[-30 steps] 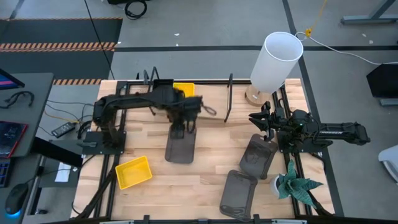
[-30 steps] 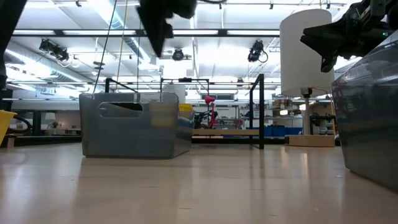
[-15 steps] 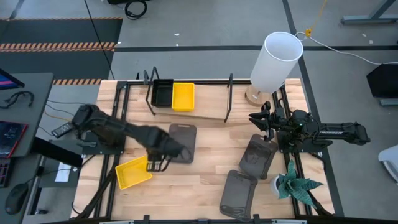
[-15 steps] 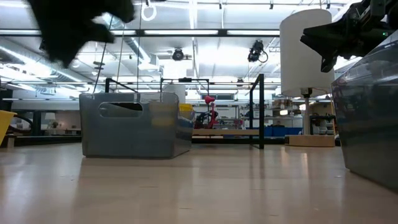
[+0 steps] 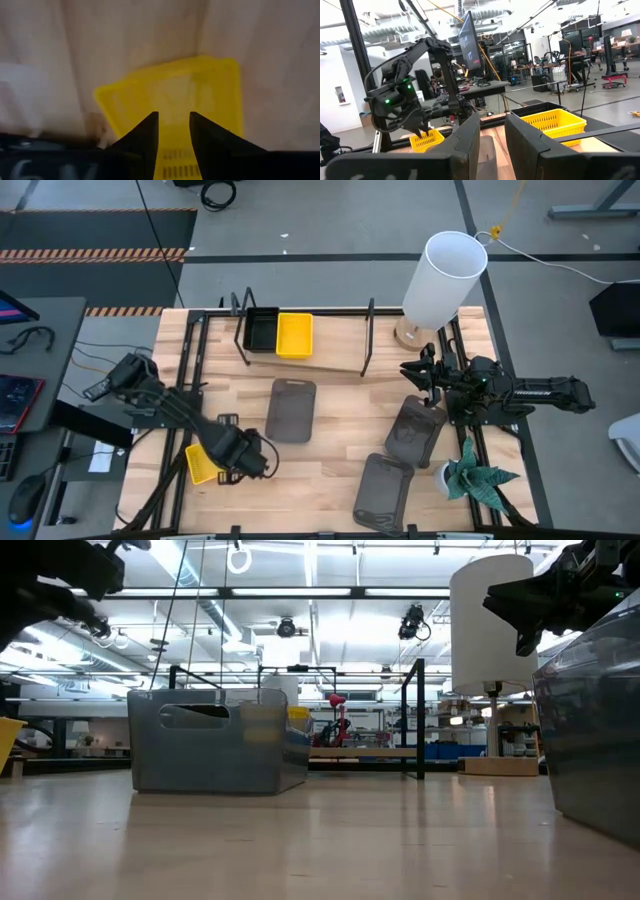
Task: Stack baskets on shelf by color
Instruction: Stack the yellow basket on top of the yellow basket on the shelf
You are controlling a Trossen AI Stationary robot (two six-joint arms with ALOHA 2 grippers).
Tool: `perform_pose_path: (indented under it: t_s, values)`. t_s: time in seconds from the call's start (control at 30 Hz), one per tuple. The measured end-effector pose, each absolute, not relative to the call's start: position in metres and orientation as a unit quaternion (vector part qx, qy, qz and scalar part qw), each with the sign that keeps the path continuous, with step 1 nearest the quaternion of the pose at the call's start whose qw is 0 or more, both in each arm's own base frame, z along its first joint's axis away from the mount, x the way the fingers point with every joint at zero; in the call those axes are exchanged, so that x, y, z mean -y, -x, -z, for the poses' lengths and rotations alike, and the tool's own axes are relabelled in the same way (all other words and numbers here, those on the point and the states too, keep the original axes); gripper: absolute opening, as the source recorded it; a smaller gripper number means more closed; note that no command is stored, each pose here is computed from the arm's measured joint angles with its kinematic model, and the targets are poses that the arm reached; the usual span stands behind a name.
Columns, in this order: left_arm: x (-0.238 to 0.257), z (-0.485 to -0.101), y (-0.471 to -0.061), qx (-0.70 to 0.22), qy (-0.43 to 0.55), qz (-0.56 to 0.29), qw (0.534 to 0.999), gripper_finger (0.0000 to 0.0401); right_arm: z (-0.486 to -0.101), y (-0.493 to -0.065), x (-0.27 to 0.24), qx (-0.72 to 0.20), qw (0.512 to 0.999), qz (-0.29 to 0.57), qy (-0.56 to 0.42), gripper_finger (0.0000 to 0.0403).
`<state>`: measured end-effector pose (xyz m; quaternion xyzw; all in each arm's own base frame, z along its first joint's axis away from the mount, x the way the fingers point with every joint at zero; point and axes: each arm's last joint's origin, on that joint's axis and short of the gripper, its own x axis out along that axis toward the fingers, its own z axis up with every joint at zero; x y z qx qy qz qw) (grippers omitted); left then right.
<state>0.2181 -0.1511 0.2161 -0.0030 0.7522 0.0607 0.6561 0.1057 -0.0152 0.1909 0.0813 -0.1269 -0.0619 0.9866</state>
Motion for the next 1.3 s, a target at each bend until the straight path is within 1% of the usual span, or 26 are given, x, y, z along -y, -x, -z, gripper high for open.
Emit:
perform_pose_path:
  t_s: [0.1,0.2,0.33,0.47,0.53,0.63,0.77,0.9,1.07,1.17,1.3]
  values:
    - [0.153,-0.218,-0.216,-0.742,-0.021,-0.071,0.666,0.0117,-0.191,-0.106,0.015,0.127,0.987,0.062,-0.081,0.0096]
    - [0.159,-0.218,-0.211,-0.751,-0.019,-0.057,0.657,0.0117,-0.191,-0.106,0.015,0.127,0.987,0.062,-0.081,0.0096]
    - [0.174,-0.218,-0.2,-0.781,-0.008,0.008,0.625,0.0117,-0.191,-0.106,0.015,0.127,0.987,0.062,-0.081,0.0096]
    - [0.193,-0.219,-0.18,-0.783,-0.076,0.09,0.611,0.0117,-0.191,-0.106,0.015,0.127,0.987,0.062,-0.081,0.0096]
    - [0.202,-0.218,-0.168,-0.78,-0.111,0.109,0.606,0.0119,-0.191,-0.106,0.015,0.127,0.987,0.062,-0.081,0.0096]
    - [0.213,-0.218,-0.152,-0.774,-0.151,0.118,0.603,0.0132,-0.191,-0.106,0.015,0.127,0.987,0.062,-0.081,0.0096]
    - [0.222,-0.218,-0.139,-0.773,-0.171,0.143,0.594,0.0163,-0.191,-0.106,0.015,0.127,0.987,0.062,-0.081,0.0096]
    - [0.226,-0.211,-0.137,-0.781,-0.193,0.179,0.566,0.018,-0.191,-0.106,0.015,0.127,0.987,0.062,-0.081,0.0096]
    - [0.236,-0.194,-0.135,-0.777,-0.259,0.224,0.528,0.0183,-0.191,-0.106,0.015,0.127,0.987,0.062,-0.081,0.0096]
    - [0.238,-0.184,-0.136,-0.773,-0.296,0.237,0.509,0.0183,-0.191,-0.106,0.015,0.127,0.987,0.062,-0.081,0.0096]
    - [0.24,-0.175,-0.138,-0.772,-0.318,0.232,0.5,0.0177,-0.191,-0.106,0.015,0.127,0.987,0.062,-0.081,0.0096]
